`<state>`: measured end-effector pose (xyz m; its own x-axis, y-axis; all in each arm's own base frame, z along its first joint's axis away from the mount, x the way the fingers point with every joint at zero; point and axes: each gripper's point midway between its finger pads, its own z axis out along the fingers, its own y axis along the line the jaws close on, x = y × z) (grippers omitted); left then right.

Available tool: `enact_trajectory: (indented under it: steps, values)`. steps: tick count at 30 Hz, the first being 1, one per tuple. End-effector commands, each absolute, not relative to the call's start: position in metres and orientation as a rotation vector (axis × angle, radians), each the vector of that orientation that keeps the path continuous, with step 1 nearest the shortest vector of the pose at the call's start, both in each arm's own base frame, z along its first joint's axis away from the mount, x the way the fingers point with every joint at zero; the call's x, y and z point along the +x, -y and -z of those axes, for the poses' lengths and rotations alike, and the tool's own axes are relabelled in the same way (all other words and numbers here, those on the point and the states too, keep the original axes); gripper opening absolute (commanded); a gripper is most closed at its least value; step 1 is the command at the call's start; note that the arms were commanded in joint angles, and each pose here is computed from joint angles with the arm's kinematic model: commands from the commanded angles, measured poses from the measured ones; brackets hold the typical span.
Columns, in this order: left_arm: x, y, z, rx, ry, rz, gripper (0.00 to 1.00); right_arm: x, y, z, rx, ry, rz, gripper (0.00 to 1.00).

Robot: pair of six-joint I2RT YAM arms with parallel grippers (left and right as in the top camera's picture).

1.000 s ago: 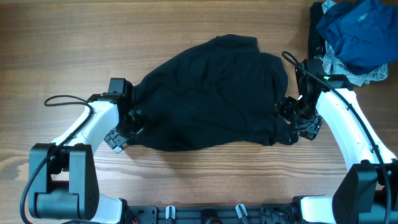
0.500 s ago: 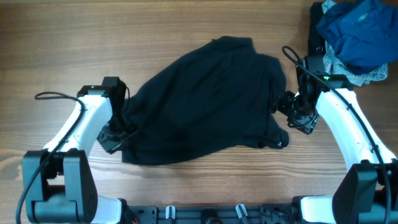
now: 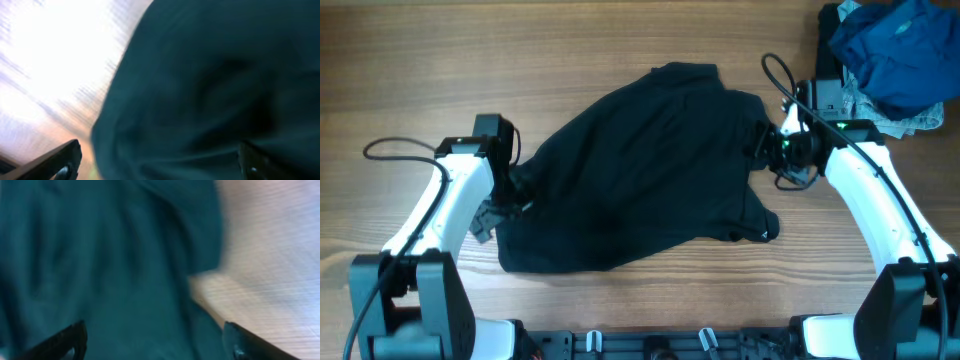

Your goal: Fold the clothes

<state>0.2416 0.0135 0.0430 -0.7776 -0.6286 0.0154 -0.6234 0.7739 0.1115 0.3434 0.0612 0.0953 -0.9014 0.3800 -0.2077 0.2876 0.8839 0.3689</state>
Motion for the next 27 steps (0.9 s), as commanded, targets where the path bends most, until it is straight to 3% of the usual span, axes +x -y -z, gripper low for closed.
enact_trajectory:
  steps: [1, 5, 7, 10, 12, 17, 19, 21, 27]
  values:
    - [0.294, -0.002, -0.077, 1.015, 3.135, 0.006, 0.96, 0.374, -0.097, -0.139, 0.308, -2.626, -0.708, 0.83]
    - [0.357, 0.007, -0.095, 1.082, 3.345, -0.219, 0.87, 0.419, -0.115, -0.192, 0.166, -2.480, -0.726, 0.82]
    - [0.370, 0.023, -0.091, 1.045, 3.334, -0.405, 0.74, 0.433, -0.125, -0.194, 0.143, -2.471, -0.739, 0.76]
    - [0.368, 0.044, -0.067, 0.946, 3.237, -0.545, 0.50, 0.440, -0.144, -0.170, 0.150, -2.517, -0.765, 0.71]
    - [0.367, 0.045, -0.047, 0.930, 3.196, -0.516, 0.33, 0.443, -0.160, -0.147, 0.135, -2.560, -0.793, 0.62]
    - [0.388, 0.045, -0.038, 0.894, 3.260, -0.547, 0.17, 0.449, -0.199, -0.104, 0.022, -2.599, -0.843, 0.53]
    - [0.391, 0.045, -0.036, 0.918, 3.260, -0.560, 0.06, 0.449, -0.196, -0.079, 0.114, -2.658, -0.807, 0.43]
    - [0.390, 0.047, -0.031, 0.932, 3.236, -0.563, 0.04, 0.445, -0.186, -0.051, 0.231, -2.736, -0.756, 0.33]
    - [0.386, 0.049, -0.012, 0.926, 3.185, -0.550, 0.04, 0.418, -0.140, -0.007, 0.440, -2.919, -0.450, 0.28]
